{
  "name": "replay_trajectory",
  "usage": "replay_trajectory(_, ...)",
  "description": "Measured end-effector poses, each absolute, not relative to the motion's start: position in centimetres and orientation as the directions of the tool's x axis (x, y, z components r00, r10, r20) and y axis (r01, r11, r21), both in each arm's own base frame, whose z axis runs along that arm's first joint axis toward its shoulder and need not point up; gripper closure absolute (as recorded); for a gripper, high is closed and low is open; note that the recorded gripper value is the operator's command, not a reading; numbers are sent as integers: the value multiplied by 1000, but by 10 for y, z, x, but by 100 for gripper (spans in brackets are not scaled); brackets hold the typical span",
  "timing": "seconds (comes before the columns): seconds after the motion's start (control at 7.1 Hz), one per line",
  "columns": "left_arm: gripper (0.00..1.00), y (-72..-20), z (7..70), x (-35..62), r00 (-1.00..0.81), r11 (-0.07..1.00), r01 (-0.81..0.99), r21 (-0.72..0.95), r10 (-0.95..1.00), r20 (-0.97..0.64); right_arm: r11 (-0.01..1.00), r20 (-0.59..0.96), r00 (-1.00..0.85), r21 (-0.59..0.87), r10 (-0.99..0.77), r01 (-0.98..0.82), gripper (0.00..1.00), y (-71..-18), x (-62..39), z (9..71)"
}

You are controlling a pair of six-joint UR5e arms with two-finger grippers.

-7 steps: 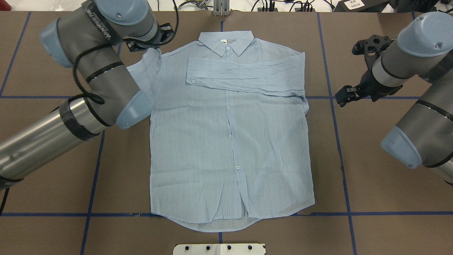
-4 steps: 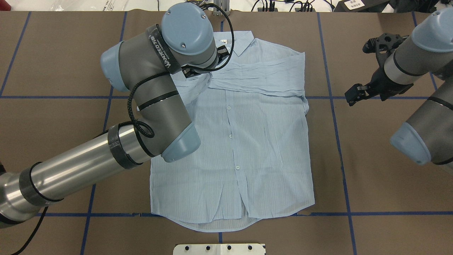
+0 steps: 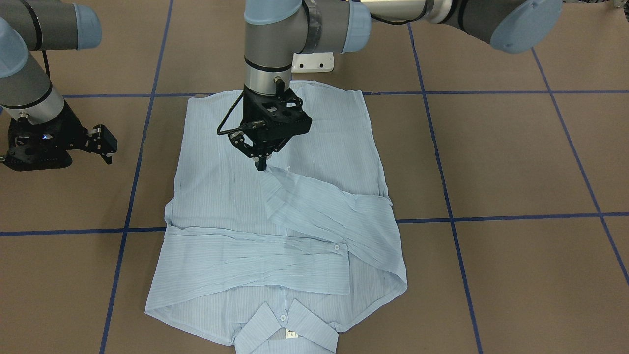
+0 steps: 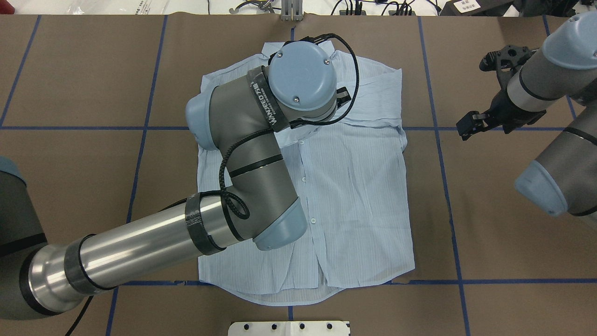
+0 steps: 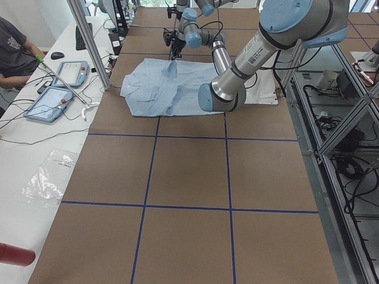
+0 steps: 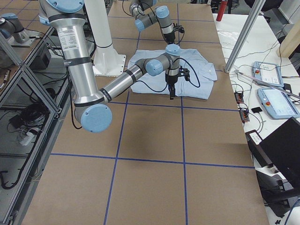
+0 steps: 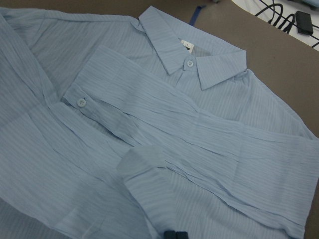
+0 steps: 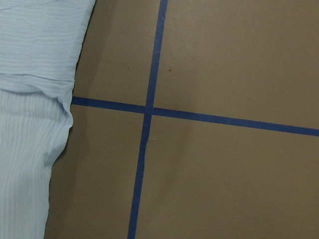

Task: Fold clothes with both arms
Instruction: 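Lift the sleeve with the left gripper and swing it toward the collar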

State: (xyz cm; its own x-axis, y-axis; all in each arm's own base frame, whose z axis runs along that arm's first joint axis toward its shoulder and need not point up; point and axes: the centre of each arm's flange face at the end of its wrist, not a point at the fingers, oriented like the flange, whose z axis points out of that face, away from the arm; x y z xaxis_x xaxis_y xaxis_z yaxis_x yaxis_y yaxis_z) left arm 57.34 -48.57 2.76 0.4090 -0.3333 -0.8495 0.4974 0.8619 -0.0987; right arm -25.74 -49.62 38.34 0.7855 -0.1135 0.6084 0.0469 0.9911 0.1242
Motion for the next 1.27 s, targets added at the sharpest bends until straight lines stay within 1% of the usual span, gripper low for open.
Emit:
replay_trajectory(0.28, 100, -494, 28, 586, 389, 859, 501, -108, -334, -859, 992, 606, 788, 121, -109, 45, 0, -498, -257, 385)
replay_trajectory(0.56, 100, -515, 49, 561, 382, 843, 525, -112, -351, -855, 991, 602, 790, 124, -116, 50, 0, -501, -256, 388)
replay_trajectory(0.7, 100, -522, 69, 531, 370, 840, 529, -121, -356, -858, 991, 600, 791, 127, -119, 53, 0, -502, -255, 389)
replay_trajectory(0.99, 100, -525, 104, 436, 329, 850, 508, -141, -343, -880, 990, 599, 791, 133, -124, 55, 0, -504, -255, 387)
replay_trajectory(1.27, 100, -529, 107, 346, 273, 856, 492, -160, -326, -905, 989, 601, 790, 137, -126, 53, 0, -505, -254, 385)
